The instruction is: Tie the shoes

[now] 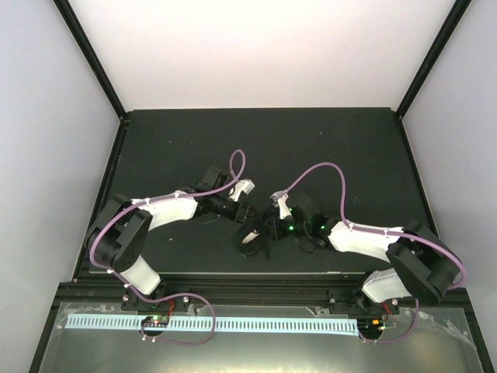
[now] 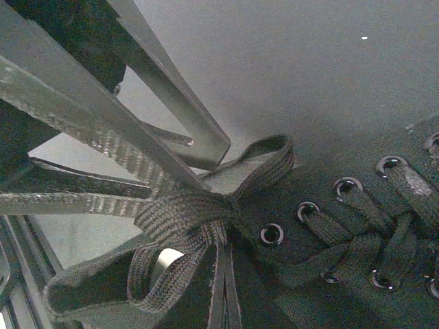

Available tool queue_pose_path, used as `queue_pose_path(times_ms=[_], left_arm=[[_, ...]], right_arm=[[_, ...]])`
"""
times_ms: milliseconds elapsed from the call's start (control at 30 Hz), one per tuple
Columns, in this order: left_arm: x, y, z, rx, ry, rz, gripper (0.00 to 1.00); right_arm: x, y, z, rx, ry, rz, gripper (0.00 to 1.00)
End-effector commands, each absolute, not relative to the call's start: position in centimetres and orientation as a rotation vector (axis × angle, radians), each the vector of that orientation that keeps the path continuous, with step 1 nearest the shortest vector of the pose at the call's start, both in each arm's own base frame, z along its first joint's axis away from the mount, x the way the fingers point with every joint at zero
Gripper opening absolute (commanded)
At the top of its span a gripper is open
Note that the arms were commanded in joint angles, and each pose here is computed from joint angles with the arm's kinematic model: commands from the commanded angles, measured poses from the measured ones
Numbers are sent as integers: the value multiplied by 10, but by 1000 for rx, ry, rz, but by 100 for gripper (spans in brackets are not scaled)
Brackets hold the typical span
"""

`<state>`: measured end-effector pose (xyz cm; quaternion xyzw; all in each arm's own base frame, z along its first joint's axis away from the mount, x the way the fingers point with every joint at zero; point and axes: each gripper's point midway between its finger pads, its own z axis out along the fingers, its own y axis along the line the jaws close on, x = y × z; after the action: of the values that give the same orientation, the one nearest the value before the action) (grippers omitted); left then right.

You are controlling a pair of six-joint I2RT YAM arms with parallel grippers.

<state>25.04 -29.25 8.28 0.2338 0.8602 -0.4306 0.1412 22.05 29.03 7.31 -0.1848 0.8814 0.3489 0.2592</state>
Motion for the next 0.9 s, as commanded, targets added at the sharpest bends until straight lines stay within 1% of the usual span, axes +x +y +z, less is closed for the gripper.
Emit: queue_pose_path(times_ms=[0,300,867], left_arm=[[260,-304,95,705,2422,-1303,32],[260,-309,93,713,2424,-1342,35],[260,-314,86,707,2443,-1390,34]], right_arm=[[223,290,71,-492,2383,930,2],[222,291,70,-498,2383,932,2],[222,292,71,-496,2381,934,1]])
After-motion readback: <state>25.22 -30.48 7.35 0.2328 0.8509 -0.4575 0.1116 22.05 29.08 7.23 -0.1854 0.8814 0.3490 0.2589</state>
